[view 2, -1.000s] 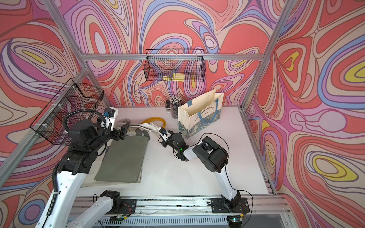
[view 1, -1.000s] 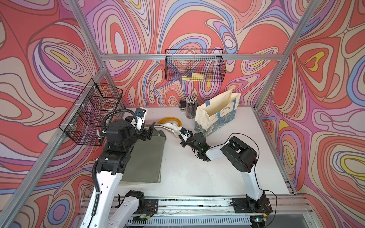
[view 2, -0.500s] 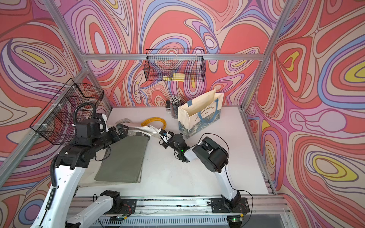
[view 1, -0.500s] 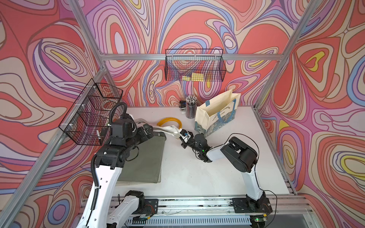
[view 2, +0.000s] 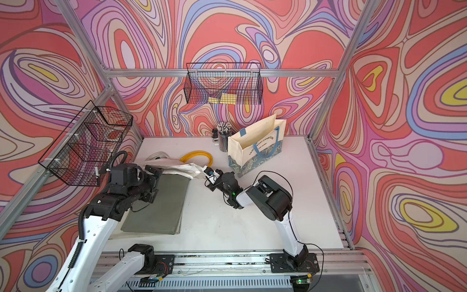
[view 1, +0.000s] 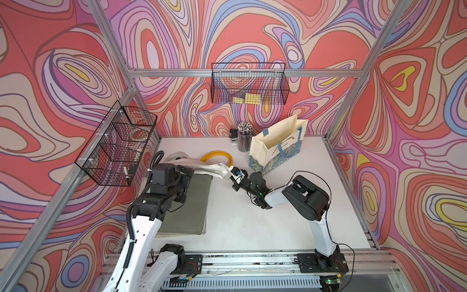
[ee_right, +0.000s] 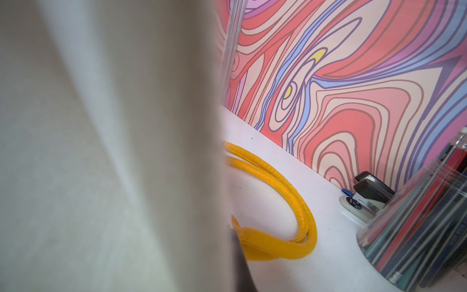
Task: Put away the canvas bag
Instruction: Place the canvas bag at the center of the board.
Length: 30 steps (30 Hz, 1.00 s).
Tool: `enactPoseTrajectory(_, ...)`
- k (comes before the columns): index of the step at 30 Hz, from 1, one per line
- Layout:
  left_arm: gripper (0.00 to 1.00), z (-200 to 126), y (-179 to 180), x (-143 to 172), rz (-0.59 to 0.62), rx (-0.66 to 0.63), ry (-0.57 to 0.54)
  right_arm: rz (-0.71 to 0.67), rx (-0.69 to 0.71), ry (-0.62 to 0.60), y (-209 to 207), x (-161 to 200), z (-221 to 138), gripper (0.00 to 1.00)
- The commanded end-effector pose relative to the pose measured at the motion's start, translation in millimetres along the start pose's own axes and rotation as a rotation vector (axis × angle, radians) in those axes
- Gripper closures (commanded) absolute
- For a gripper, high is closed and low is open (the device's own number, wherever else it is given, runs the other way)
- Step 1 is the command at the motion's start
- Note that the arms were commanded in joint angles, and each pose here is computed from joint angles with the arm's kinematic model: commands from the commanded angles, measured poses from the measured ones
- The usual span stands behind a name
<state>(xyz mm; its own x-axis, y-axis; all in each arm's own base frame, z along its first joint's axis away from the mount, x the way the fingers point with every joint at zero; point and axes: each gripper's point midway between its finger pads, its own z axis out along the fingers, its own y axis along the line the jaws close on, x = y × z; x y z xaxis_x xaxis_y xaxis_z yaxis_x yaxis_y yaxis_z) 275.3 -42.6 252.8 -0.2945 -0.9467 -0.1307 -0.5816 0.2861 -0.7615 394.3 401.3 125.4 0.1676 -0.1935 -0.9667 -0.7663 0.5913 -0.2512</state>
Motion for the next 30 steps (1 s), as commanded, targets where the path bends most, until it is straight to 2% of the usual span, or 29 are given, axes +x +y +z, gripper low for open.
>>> enactPoseTrajectory(1, 0.01, -2, -24, -16, -0.057, 0.078, -0.073, -0.001, -0.005, -0.032, 1, -8, -2, 0.99)
enactPoseTrajectory(7, 0.01, 12, -19, -23, -0.060, 0.070, -0.117, 0.007, -0.012, -0.029, 3, -6, -1, 0.98)
enactPoseTrajectory(12, 0.01, 30, -28, -36, 0.010, 0.122, -0.154, 0.006, -0.012, -0.022, 3, -5, -3, 0.99)
enactPoseTrajectory(15, 0.07, 35, -29, -38, 0.016, 0.139, -0.150, 0.006, -0.011, -0.020, 3, -5, -5, 0.98)
enactPoseTrajectory(16, 0.14, 39, -26, -38, 0.009, 0.140, -0.145, 0.006, -0.014, -0.022, 4, -6, -5, 0.98)
enactPoseTrajectory(19, 0.60, 47, -16, -39, -0.031, 0.143, -0.138, 0.005, -0.020, -0.028, 4, -9, -6, 0.97)
enactPoseTrajectory(22, 1.00, 48, -15, -40, -0.018, 0.160, -0.147, 0.004, -0.027, -0.030, 5, -11, -7, 0.96)
enactPoseTrajectory(23, 1.00, 46, -18, -41, 0.009, 0.174, -0.154, 0.004, -0.031, -0.031, 6, -12, -7, 0.96)
enactPoseTrajectory(26, 1.00, 38, -30, -43, 0.067, 0.225, -0.175, -0.001, -0.048, -0.031, 8, -15, -10, 0.81)
enactPoseTrajectory(30, 1.00, 26, -39, -48, 0.108, 0.281, -0.220, -0.005, -0.060, -0.017, 11, -15, -17, 0.46)
